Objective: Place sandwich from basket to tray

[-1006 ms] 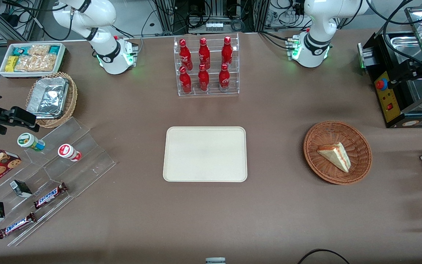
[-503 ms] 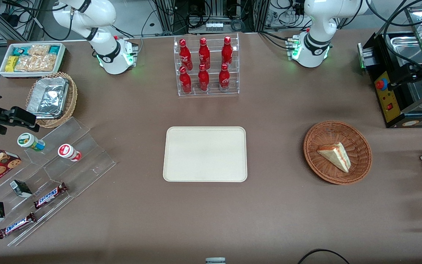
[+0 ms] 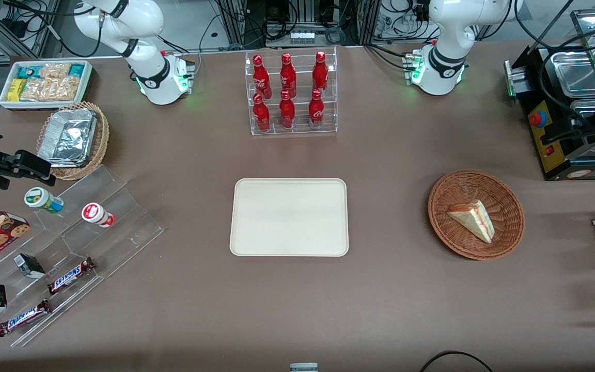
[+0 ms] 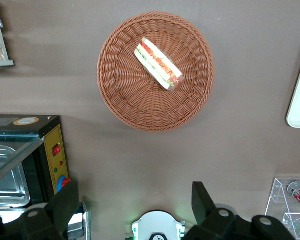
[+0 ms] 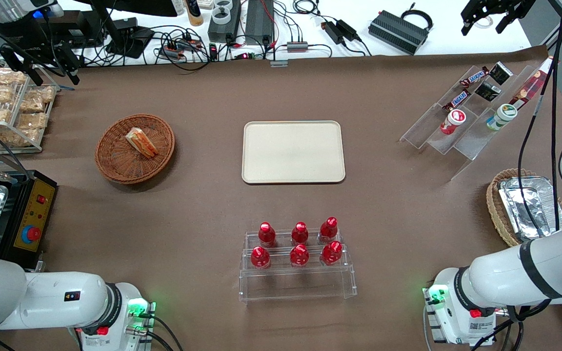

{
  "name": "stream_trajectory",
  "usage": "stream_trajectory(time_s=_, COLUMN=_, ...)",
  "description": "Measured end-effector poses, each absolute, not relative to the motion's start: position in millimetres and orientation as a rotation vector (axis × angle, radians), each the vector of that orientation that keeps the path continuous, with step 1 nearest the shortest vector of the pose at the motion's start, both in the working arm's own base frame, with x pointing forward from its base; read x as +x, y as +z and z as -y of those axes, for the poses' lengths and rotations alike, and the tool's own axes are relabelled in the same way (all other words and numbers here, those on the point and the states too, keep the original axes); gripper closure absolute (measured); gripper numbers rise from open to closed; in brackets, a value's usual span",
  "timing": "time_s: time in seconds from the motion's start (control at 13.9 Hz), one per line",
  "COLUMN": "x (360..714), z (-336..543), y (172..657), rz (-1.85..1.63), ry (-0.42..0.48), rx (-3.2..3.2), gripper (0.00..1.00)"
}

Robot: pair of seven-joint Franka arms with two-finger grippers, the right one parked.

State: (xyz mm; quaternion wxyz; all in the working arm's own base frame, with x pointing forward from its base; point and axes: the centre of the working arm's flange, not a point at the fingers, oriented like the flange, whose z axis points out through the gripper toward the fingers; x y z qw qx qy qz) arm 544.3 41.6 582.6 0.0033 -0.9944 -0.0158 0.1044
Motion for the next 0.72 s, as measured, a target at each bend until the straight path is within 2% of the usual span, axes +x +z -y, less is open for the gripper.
stream_trajectory(time_s=0.22, x=555, z=-42, y=552, rz=0.12, ry=0.337, rx=-3.108, gripper=0.0)
stream_trajectory(time_s=0.43, x=563, z=-42, y=510, rz=0.317, ry=0.305, rx=-3.084, gripper=0.0)
stream_trajectory(time_s=0.72, x=572, z=-42, y=455, rz=0.576, ry=0.317, rx=-3.026, gripper=0.0)
